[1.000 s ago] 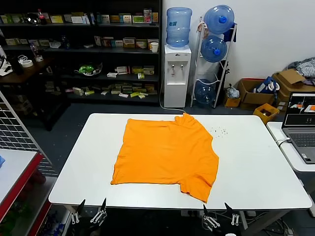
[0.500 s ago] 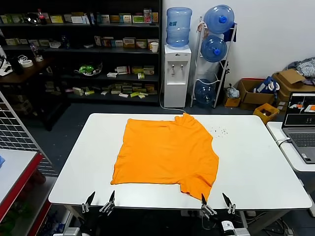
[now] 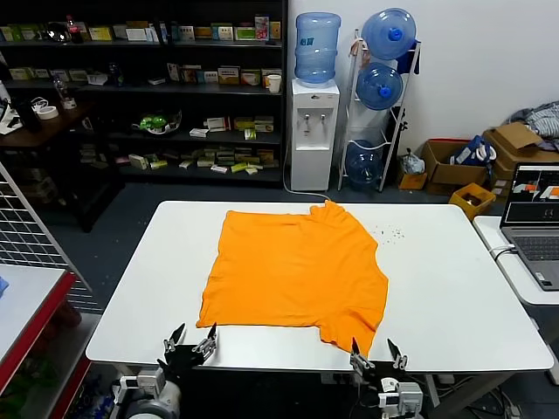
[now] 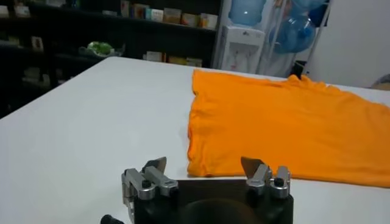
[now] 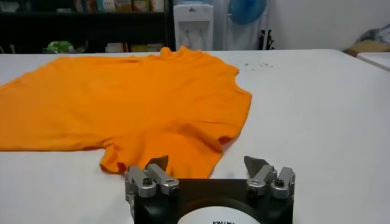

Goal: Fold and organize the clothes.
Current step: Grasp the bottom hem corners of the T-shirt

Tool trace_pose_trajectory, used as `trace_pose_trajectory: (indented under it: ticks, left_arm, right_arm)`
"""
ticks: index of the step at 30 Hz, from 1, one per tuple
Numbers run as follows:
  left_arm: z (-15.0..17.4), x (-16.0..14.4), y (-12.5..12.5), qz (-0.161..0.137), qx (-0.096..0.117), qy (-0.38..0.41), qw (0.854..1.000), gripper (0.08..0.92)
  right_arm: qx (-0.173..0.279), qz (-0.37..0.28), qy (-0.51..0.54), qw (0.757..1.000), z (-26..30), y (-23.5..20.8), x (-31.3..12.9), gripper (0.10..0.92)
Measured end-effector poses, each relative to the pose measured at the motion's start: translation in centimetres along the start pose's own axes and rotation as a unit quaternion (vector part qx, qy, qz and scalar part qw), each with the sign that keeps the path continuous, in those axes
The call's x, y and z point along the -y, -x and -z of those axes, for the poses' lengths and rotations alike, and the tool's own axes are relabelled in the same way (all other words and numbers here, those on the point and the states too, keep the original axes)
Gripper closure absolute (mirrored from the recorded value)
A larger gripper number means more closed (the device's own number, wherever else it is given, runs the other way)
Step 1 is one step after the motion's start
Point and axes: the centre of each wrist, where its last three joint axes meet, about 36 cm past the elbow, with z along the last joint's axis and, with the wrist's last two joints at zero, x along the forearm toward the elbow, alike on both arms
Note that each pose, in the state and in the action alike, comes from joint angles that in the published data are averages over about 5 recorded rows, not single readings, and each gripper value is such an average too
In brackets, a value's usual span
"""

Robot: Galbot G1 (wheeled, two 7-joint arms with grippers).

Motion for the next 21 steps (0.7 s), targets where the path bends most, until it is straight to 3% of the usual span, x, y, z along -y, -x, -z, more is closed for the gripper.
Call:
trace_pose_trajectory:
  ticks: [17,21]
  left_arm:
    - [-0.2,0.4,1.4,-0.001,-0.011,0.001,1.0,0.657]
    - [-0.1,0.6,1.3,-0.001,-0.011,-0.001,1.0,0.778]
  right_arm:
    - [-0.009,0.006,0.005,1.0,-0.2,-0.1,-0.5,0.826]
    - [-0.003,0.005,0.004,1.0,-0.1,-0.5,-0.4,0.897]
